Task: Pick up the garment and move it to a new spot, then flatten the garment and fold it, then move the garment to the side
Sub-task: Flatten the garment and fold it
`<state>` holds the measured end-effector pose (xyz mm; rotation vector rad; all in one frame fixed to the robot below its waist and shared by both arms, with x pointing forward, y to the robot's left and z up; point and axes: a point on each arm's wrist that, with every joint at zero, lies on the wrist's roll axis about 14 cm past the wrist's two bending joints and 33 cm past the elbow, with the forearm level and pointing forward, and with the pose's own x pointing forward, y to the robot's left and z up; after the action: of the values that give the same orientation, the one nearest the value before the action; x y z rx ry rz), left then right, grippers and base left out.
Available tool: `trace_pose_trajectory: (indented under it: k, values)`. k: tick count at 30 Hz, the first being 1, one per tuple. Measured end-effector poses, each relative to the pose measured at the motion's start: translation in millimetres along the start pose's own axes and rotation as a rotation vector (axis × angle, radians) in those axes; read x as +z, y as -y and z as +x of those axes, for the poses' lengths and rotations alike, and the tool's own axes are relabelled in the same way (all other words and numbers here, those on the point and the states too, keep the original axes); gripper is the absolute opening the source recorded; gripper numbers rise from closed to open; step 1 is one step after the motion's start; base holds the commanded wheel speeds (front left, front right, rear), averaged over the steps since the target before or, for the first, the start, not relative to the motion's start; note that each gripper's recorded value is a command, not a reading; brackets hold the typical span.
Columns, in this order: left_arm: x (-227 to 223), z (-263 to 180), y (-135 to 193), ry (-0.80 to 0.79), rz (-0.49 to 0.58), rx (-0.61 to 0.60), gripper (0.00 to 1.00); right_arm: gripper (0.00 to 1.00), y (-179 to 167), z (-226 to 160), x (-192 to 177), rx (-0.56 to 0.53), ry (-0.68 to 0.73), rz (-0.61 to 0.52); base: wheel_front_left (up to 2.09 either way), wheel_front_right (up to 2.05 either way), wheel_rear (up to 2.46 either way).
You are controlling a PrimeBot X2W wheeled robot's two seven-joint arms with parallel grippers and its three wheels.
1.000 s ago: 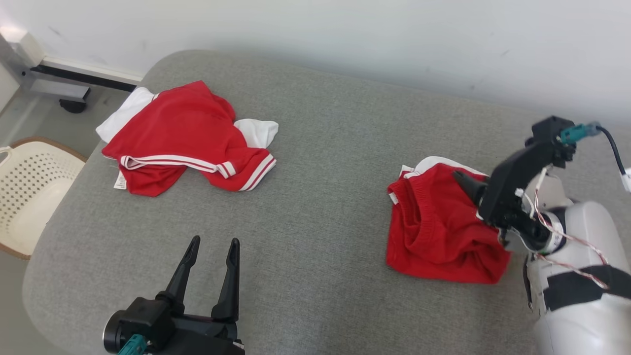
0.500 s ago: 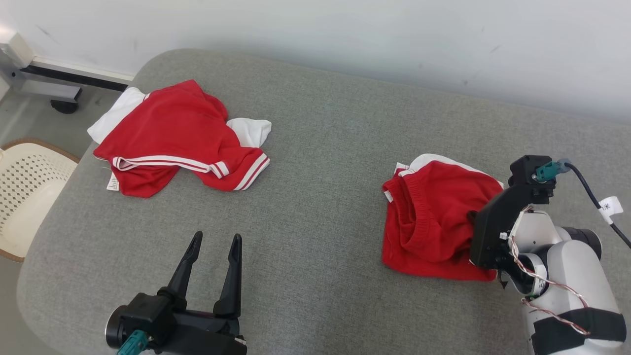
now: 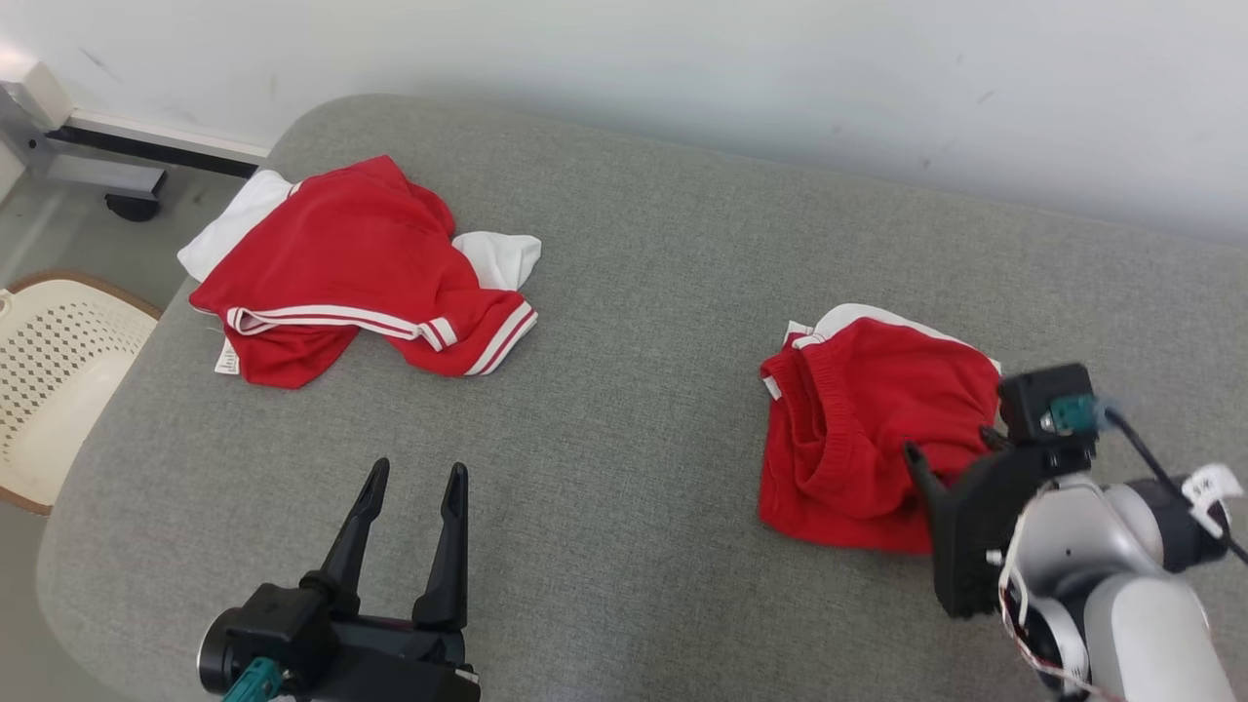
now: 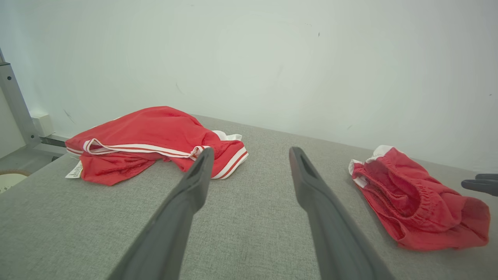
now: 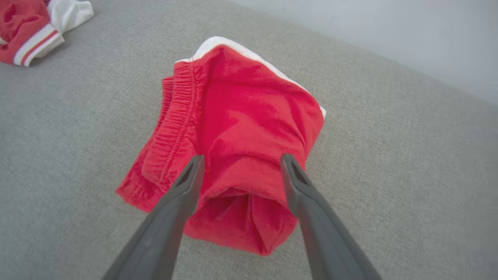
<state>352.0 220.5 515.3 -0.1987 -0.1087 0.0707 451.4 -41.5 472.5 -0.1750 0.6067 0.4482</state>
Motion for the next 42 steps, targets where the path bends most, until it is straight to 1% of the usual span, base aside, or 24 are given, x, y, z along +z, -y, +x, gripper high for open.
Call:
trace_pose_trajectory:
  k: [4,8,12,16,21,22,23,24,33,34,35,36,38,42]
  values:
    - [-1.0,1.8,1.2,-0.002,-0.001,-0.003,1.00,1.00,0.8,-6.3,-12.1,-0.024,0.038,-0.063,0.00,0.00,0.00]
    - [-4.4,4.2,2.6,-0.011,-0.003,-0.006,1.00,1.00,2.4,-4.4,-20.9,-0.040,0.069,-0.071,0.00,0.00,0.00]
    - [-8.0,7.9,5.6,-0.020,-0.005,-0.015,1.00,1.00,3.8,3.6,-29.4,-0.047,0.066,-0.069,0.00,0.00,0.00]
    - [-9.7,11.9,8.1,-0.024,-0.005,-0.023,1.00,1.00,6.0,14.7,-25.2,-0.058,0.077,-0.098,0.00,0.00,0.00]
    - [-11.6,9.4,4.2,-0.031,-0.007,-0.010,1.00,1.00,0.8,25.2,-33.6,-0.047,0.040,-0.123,0.00,0.00,0.00]
    - [-11.2,8.8,3.3,-0.030,-0.007,-0.006,1.00,0.63,-1.7,26.2,-36.5,-0.040,0.030,-0.125,0.00,0.00,0.00]
    - [-10.7,8.3,2.5,-0.029,-0.006,-0.004,1.00,0.41,-3.5,26.8,-37.8,-0.035,0.025,-0.127,0.00,0.00,0.00]
    - [-10.2,7.8,1.7,-0.028,-0.005,-0.002,1.00,0.00,-5.9,27.0,-39.1,-0.030,0.020,-0.131,0.00,0.00,0.00]
    - [-5.4,5.8,3.2,-0.014,-0.007,-0.007,1.00,0.00,-20.1,11.4,-54.2,0.000,-0.024,-0.137,0.00,0.00,0.00]
    - [-5.3,6.0,4.1,-0.013,-0.007,-0.010,1.00,0.09,-20.4,9.0,-56.7,0.000,-0.032,-0.136,0.00,0.00,0.00]
    - [-5.6,6.2,4.9,-0.014,-0.007,-0.013,1.00,0.40,-20.1,6.7,-58.2,-0.001,-0.038,-0.132,0.00,0.00,0.00]
    - [-5.8,6.3,5.9,-0.014,-0.008,-0.015,1.00,1.00,-19.6,4.3,-59.2,-0.003,-0.042,-0.130,0.00,0.00,0.00]
    - [-5.6,6.5,7.7,-0.013,-0.009,-0.021,1.00,1.00,-18.8,-0.3,-57.9,-0.005,-0.042,-0.121,0.00,0.00,0.00]
    - [-5.3,6.2,8.6,-0.013,-0.008,-0.026,1.00,1.00,-23.3,-11.2,-35.6,0.013,0.031,-0.092,0.00,0.00,0.00]
